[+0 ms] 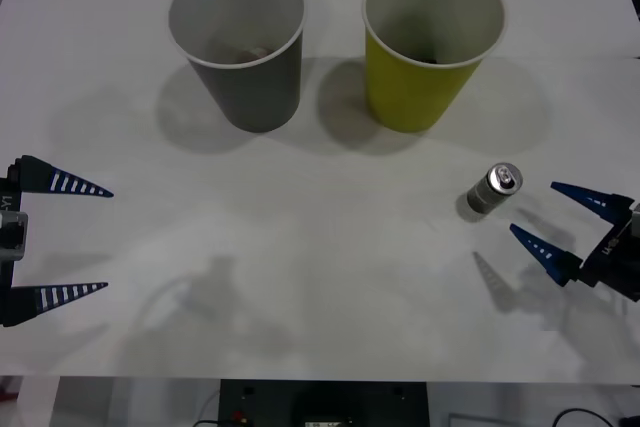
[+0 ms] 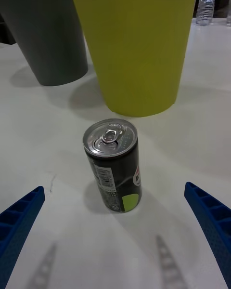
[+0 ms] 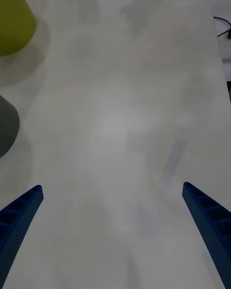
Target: Put the can into the green bin and the plastic bottle into the gray bin
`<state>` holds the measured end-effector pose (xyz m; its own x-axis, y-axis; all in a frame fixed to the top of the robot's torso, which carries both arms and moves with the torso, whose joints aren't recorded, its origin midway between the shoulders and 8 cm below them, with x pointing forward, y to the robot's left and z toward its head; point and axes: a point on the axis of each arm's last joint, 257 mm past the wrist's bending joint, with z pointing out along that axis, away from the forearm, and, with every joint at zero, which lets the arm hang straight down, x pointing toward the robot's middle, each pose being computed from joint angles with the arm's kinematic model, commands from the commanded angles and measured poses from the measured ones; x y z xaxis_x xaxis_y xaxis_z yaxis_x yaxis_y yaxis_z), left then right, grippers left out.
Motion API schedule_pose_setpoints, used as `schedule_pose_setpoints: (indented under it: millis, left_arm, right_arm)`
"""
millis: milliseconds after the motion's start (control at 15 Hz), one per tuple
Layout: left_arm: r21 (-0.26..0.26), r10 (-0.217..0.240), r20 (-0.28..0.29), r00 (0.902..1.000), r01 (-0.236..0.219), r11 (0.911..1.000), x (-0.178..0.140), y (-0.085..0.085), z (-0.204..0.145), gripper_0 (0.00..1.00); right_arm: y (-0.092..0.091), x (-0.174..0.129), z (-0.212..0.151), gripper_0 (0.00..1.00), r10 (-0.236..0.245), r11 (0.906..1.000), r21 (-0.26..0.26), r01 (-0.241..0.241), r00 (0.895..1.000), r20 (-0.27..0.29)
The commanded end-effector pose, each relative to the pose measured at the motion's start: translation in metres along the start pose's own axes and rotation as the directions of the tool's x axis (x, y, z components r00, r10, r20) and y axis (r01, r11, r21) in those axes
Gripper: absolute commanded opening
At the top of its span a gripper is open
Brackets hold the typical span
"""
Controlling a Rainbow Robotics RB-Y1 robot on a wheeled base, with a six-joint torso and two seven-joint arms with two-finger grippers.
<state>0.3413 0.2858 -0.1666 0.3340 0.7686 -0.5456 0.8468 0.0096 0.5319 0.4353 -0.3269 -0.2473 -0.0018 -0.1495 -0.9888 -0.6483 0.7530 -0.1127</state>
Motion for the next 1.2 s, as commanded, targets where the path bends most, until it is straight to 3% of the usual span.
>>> schedule_pose_setpoints:
  millis: [67, 467, 1200]
  left_arm:
    - [0.0, 0.0, 0.0, 1.0, 0.0, 1.0, 0.0, 0.0, 0.0, 1.0]
    - [0.0, 0.0, 0.0, 1.0, 0.0, 1.0, 0.0, 0.0, 0.0, 1.0]
    - [0.0, 0.0, 0.0, 1.0, 0.0, 1.0, 0.0, 0.0, 0.0, 1.0]
  right_arm:
    - [0.006, 0.008, 0.013, 1.0, 0.014, 0.9998, 0.016, -0.014, 1.0, 0.0]
    - [0.007, 0.018, 0.045, 1.0, 0.002, 0.9971, 0.076, -0.002, 1.0, -0.01]
    - [0.014, 0.019, 0.087, 1.0, 0.054, 0.9838, 0.169, -0.061, 0.998, 0.042]
